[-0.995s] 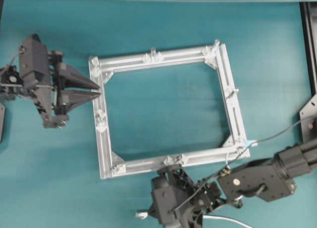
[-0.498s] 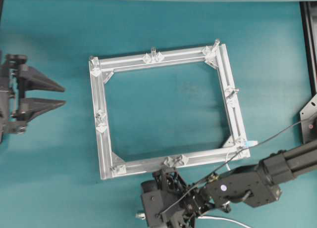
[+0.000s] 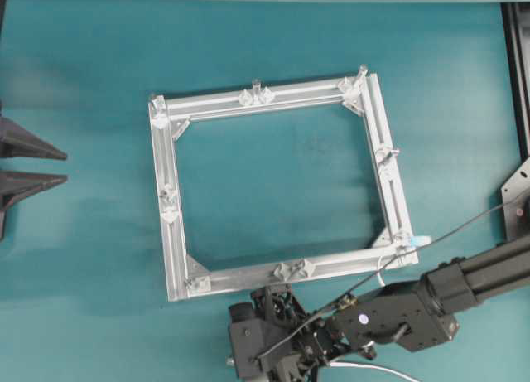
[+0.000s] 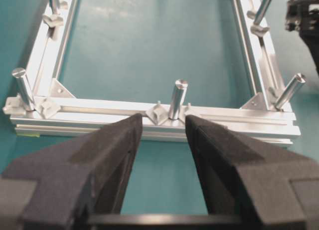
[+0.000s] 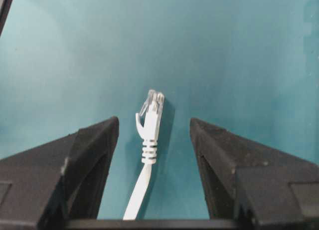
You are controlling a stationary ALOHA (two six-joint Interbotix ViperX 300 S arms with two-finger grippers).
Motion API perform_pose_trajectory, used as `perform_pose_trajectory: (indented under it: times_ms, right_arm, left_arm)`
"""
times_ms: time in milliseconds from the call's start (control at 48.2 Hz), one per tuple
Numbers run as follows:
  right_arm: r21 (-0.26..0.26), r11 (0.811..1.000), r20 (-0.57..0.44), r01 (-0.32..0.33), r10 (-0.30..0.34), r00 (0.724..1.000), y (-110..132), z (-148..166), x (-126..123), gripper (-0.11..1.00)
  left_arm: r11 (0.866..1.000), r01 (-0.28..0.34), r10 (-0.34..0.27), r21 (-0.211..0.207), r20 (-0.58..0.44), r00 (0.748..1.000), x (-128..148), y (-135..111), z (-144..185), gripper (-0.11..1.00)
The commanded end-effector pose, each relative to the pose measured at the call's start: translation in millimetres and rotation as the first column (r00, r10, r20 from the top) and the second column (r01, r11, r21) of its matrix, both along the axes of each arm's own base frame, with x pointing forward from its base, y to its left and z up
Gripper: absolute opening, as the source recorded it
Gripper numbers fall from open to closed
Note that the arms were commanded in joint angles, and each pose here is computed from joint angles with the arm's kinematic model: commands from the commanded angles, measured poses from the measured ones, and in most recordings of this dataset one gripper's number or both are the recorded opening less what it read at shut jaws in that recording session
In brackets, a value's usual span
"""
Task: Move the cable alternately left and right between 8 pins so it hooks onto each one.
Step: 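Grasp the white cable's clear plug end with the right gripper and lift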
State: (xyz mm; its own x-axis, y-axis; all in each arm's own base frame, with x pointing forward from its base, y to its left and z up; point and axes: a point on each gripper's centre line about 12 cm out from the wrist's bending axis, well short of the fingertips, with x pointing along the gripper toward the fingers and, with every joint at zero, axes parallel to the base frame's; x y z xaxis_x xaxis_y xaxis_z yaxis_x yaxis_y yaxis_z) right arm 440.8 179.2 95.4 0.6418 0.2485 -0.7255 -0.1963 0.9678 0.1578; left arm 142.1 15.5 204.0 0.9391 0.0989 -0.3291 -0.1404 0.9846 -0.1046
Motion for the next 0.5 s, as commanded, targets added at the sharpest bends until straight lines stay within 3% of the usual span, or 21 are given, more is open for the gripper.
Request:
perform_pose_trajectory:
  times_ms: [0, 311, 394, 477]
  right_arm:
    - [0.021, 1.0, 0.043, -0.004, 0.003, 0.999, 5.0, 15.9, 6.0, 0.61]
    - [0.023, 1.0, 0.032, -0.003, 0.002, 0.999, 7.7, 9.2, 6.6, 0.58]
    - [0.024, 1.0, 0.035, -0.005, 0.004, 0.999, 8.7, 9.2, 6.9, 0.48]
    - [0.027, 1.0, 0.037, -0.006, 0.005, 0.999, 9.7, 8.2, 6.9, 0.31]
  left_arm:
    - [1.0, 0.003, -0.003, 0.003, 0.01, 1.0, 0.1, -0.3, 3.6, 0.53]
    - [1.0, 0.003, -0.003, 0.003, 0.007, 1.0, 0.6, -0.3, 3.1, 0.53]
    - [1.0, 0.002, -0.003, 0.001, 0.006, 1.0, 0.5, -0.3, 3.0, 0.53]
    - [1.0, 0.002, -0.002, 0.001, 0.008, 1.0, 0.6, -0.3, 3.1, 0.53]
